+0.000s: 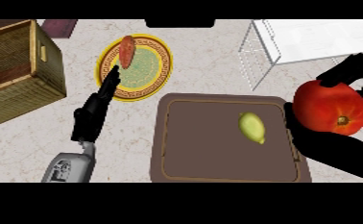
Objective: Pick the tomato from the tray and place it in the tiered shelf
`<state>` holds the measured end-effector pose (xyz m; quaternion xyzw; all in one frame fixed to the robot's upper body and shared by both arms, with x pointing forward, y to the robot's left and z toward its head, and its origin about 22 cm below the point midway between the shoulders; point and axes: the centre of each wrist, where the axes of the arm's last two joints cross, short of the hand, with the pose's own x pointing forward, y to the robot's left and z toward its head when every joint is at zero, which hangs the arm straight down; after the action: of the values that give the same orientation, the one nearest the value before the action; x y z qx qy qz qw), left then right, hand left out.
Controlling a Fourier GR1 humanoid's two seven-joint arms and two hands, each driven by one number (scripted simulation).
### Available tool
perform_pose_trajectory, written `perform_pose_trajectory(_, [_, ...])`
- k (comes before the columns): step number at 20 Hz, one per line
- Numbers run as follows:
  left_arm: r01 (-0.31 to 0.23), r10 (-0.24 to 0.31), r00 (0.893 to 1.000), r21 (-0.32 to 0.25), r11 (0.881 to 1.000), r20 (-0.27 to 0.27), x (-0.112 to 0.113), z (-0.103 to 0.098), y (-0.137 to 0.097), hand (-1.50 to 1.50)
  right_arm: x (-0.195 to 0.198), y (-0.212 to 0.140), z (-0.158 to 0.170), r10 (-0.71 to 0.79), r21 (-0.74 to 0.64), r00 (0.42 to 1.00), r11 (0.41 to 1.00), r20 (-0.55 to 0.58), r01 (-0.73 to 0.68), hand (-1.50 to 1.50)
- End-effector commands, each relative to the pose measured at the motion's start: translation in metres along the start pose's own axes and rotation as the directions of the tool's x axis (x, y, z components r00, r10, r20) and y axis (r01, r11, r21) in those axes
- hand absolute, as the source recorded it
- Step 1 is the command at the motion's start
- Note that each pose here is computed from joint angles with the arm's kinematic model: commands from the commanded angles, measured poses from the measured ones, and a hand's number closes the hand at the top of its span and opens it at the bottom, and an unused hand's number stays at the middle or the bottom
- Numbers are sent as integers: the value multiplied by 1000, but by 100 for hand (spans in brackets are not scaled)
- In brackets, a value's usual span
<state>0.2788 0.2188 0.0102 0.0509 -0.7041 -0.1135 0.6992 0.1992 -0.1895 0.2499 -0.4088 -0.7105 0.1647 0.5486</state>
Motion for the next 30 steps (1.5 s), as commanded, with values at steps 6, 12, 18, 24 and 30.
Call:
perform_pose_trajectory(6, [6,-6,1000,-16,1000,17,4,-8,0,0,11,-45,-54,2,-127,1000,992,-22,-5,150])
perform_pose_trajectory(12, [4,-4,1000,-7,1000,0,-3,-2,20,0,6,-62,-98,37,-228,998,972,-46,-47,150])
perform_pose_trajectory(18, [-6,6,1000,-23,1000,-2,2,-3,11,0,3,-64,-117,74,-247,997,966,-29,-78,150])
perform_pose_trajectory(24, [12,-12,1000,-13,1000,12,21,-20,10,0,-5,-60,-152,181,-276,983,946,8,-172,150])
perform_pose_trajectory(30, [6,-6,1000,-18,1000,16,3,-4,2,0,-28,-33,-168,242,-319,970,921,20,-223,150])
